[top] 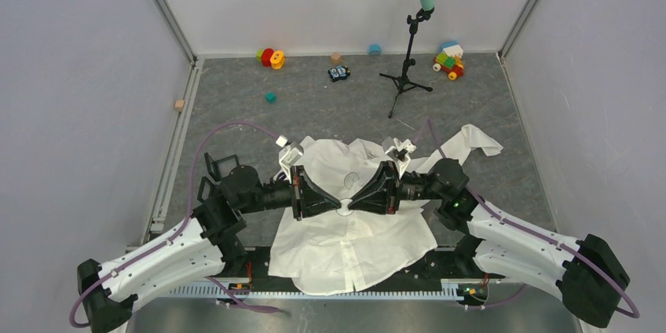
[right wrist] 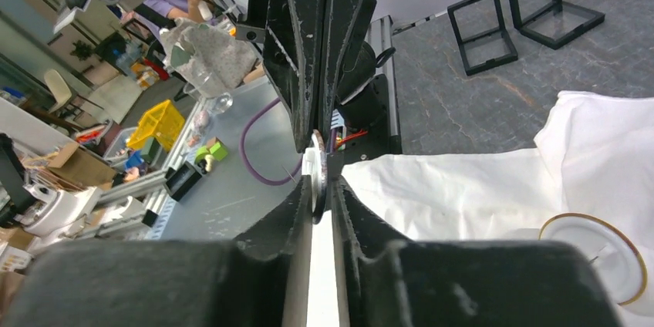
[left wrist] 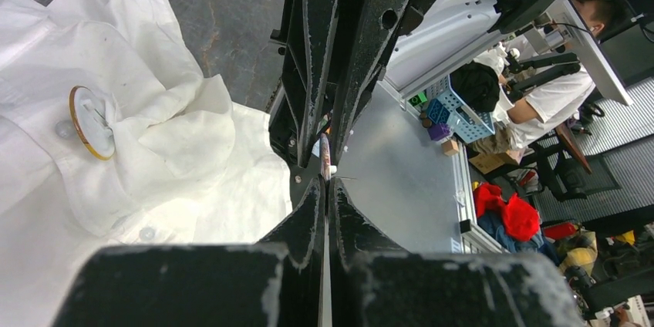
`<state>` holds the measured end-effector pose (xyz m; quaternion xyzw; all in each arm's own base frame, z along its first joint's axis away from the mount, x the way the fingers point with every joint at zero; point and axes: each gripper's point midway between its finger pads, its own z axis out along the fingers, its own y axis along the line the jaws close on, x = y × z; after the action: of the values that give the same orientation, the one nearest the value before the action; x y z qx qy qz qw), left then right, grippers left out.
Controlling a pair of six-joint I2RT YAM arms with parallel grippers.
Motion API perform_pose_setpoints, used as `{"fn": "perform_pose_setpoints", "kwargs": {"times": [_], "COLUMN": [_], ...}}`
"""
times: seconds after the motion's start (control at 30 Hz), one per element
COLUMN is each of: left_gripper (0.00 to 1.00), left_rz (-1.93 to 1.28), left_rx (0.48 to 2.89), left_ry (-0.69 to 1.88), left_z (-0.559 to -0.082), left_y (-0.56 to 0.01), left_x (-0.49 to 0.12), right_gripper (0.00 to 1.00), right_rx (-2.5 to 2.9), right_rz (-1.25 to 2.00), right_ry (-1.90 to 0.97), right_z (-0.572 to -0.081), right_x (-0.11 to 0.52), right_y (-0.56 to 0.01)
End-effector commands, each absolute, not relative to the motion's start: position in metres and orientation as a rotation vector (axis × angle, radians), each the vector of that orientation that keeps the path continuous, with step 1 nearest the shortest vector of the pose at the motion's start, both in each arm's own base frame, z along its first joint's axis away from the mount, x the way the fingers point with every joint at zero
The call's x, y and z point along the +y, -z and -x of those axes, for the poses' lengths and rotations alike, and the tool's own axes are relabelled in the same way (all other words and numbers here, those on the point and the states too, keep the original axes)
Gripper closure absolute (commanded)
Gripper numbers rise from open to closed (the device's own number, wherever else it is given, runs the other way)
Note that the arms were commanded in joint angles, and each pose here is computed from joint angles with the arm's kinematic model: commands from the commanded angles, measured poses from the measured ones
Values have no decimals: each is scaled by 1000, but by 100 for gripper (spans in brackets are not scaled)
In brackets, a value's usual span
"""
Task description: Pin the brooch onto the clothing
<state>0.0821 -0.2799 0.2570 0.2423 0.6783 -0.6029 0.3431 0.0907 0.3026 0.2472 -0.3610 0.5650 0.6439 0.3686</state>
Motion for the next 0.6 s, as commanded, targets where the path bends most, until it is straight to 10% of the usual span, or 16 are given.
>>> {"fn": "perform_pose_setpoints", "kwargs": {"times": [0.0, 0.23, 0.57], "left_gripper": [98, 58, 65], "left_rz": [-630, -594, -597], "left_rx": [1712, 1754, 1801], "left_ry": [1614, 1595, 1569], "left_z": [-79, -84, -87], "left_y": [-270, -259, -250], "left_x": [-283, -283, -285], "right_gripper": [89, 100, 100], "right_rx": [1391, 1382, 1398], "right_rz": [934, 875, 844], "right_ry": [-1673, -1664, -1675], "right_z": [-88, -94, -97], "right_x": [302, 300, 300], "right_y": [-256, -261, -260]}}
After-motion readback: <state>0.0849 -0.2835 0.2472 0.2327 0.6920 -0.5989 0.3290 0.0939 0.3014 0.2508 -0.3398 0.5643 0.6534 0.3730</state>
